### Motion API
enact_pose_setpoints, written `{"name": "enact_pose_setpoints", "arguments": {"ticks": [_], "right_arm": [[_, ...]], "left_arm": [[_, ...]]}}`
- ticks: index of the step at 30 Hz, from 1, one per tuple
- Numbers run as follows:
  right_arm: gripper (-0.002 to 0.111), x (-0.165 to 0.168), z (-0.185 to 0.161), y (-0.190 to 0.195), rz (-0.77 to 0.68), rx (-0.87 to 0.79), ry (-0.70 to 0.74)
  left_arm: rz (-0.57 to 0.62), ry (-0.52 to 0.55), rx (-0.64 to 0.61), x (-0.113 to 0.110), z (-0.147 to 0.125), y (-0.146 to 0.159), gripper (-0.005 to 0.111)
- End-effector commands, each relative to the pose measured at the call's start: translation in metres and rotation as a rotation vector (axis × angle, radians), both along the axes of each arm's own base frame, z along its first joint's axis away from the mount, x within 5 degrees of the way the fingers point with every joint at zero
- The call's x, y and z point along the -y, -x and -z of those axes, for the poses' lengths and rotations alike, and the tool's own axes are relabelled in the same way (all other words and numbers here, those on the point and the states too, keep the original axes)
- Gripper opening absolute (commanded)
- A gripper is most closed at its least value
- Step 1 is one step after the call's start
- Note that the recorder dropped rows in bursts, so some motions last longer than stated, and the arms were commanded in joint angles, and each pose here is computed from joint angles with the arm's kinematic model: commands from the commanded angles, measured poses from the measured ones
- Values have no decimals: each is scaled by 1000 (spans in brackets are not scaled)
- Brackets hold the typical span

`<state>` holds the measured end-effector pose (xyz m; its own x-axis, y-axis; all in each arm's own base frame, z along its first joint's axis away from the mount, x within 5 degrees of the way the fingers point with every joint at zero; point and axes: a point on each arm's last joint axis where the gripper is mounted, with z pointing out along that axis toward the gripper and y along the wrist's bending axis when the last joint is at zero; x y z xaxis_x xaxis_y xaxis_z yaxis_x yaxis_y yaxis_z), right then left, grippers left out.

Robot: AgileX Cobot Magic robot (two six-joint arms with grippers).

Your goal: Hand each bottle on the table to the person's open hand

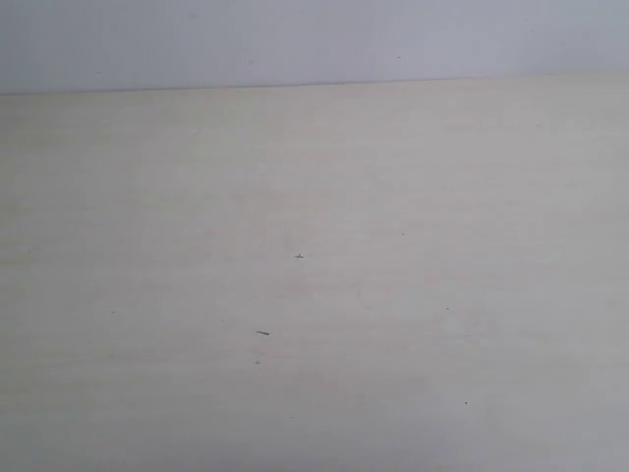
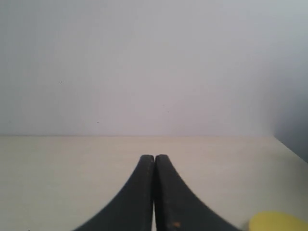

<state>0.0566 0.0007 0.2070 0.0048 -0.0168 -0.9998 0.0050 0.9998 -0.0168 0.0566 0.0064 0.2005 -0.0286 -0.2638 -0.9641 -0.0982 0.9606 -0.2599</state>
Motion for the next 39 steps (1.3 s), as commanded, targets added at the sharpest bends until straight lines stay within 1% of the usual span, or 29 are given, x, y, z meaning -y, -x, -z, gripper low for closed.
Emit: {"name": "enact_pose_setpoints", "arguments": {"ticks": [1, 17, 20, 22, 39], "right_arm": [[0, 1, -1, 0, 14, 25, 12], [0, 3, 1, 0, 39, 2, 7], [0, 3, 1, 0, 35, 2, -49], [0, 3, 1, 0, 34, 2, -56], [0, 3, 1, 0, 34, 2, -60]], "left_arm": [[-3, -1, 6, 0, 0, 1, 0], [-3, -1, 6, 0, 0, 1, 0], [-3, -1, 6, 0, 0, 1, 0], [-3, -1, 6, 0, 0, 1, 0], [-3, -1, 6, 0, 0, 1, 0]]}}
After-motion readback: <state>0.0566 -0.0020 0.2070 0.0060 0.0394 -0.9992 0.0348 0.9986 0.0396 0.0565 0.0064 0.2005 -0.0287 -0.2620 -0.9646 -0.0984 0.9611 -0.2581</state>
